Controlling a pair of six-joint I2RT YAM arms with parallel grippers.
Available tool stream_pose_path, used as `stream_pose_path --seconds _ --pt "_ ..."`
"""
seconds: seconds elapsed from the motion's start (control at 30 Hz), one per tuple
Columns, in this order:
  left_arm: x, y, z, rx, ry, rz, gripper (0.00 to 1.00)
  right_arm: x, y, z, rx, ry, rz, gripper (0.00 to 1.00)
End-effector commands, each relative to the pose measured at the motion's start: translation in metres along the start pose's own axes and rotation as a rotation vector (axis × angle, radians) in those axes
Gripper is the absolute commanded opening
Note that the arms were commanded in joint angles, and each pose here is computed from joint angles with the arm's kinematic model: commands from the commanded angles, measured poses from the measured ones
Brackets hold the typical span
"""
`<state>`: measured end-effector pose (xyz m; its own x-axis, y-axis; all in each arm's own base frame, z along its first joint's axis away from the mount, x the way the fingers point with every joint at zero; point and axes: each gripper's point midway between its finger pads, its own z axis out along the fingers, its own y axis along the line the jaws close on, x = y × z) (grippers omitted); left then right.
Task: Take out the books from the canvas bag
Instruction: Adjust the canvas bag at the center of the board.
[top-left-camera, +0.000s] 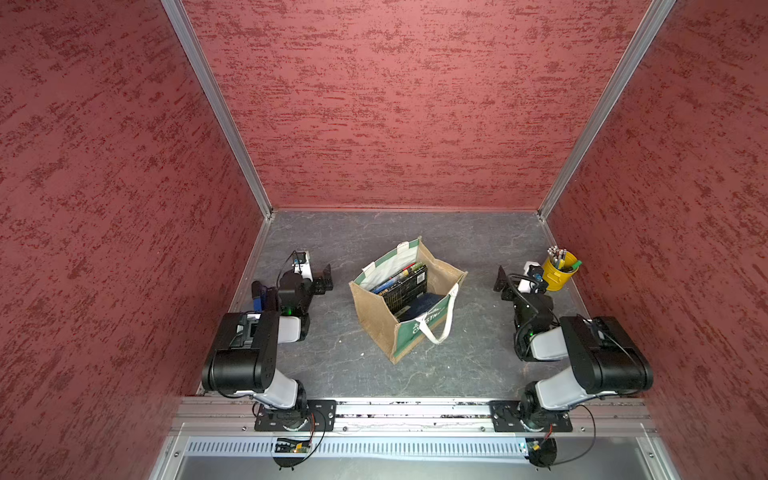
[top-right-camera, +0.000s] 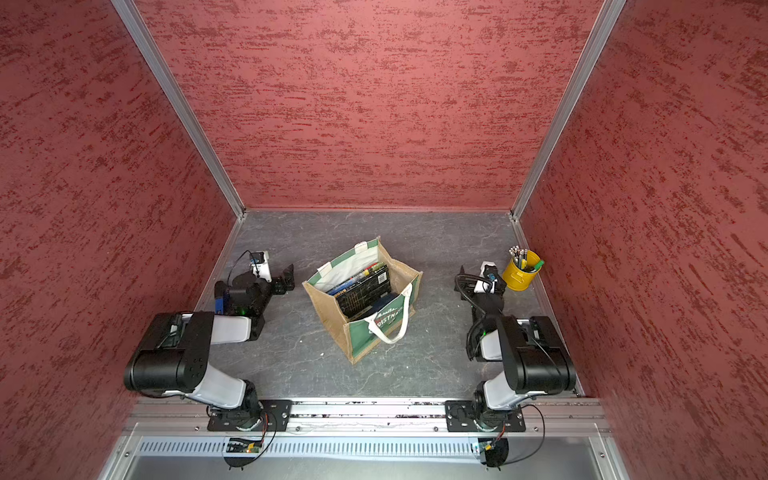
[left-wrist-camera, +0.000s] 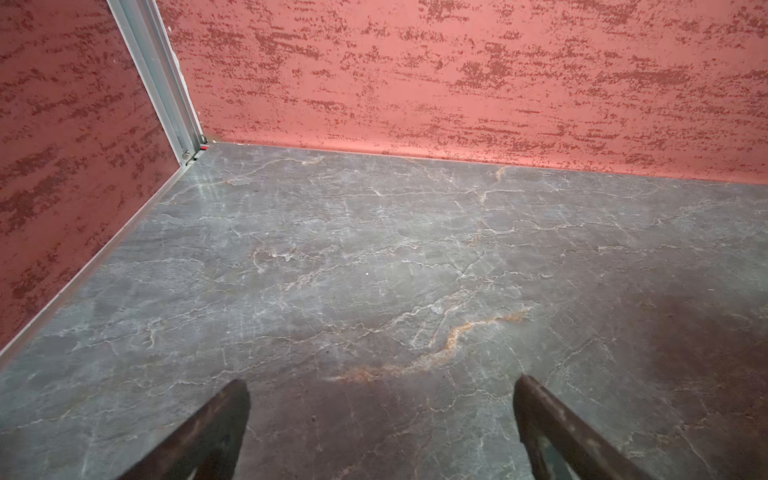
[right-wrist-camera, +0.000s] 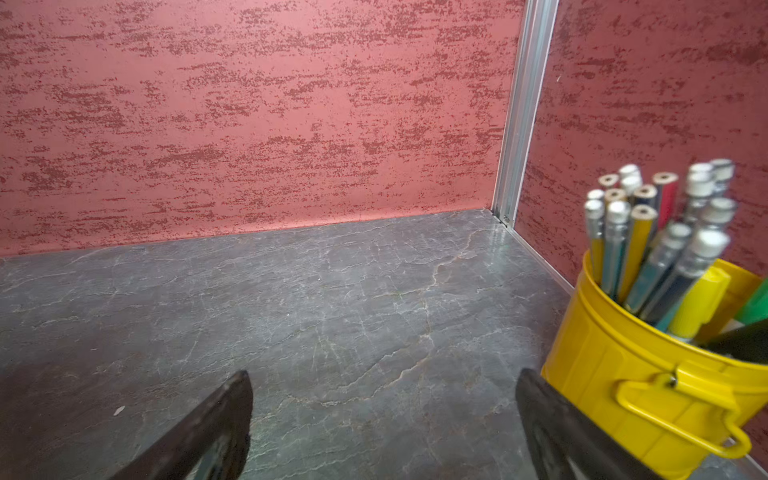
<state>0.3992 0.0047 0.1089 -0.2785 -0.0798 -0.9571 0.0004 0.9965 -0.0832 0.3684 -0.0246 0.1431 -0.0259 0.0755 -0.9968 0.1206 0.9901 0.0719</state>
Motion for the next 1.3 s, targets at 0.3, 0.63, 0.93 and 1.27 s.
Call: stream_pose_path --seconds 0.3,0.63,0.93,1.27 --pt "-0.005 -0.003 0.002 0.016 -0.014 0.007 1.0 -0.014 0.003 0.004 -0.018 -0.051 -0.011 0.99" --pt "-0.005 -0.003 0.002 0.017 -0.014 0.007 1.0 -0.014 0.003 0.004 -0.018 -0.052 -0.011 0.99" --pt "-0.005 -0.003 0.002 0.016 -0.014 0.008 0.99 -0.014 0.003 0.005 -0.02 -0.049 -0.008 0.99" --pt "-0.005 0.0 0.002 0.032 -0.011 -0.018 1.0 -0.022 -0.018 0.005 0.106 -0.057 0.04 0.99"
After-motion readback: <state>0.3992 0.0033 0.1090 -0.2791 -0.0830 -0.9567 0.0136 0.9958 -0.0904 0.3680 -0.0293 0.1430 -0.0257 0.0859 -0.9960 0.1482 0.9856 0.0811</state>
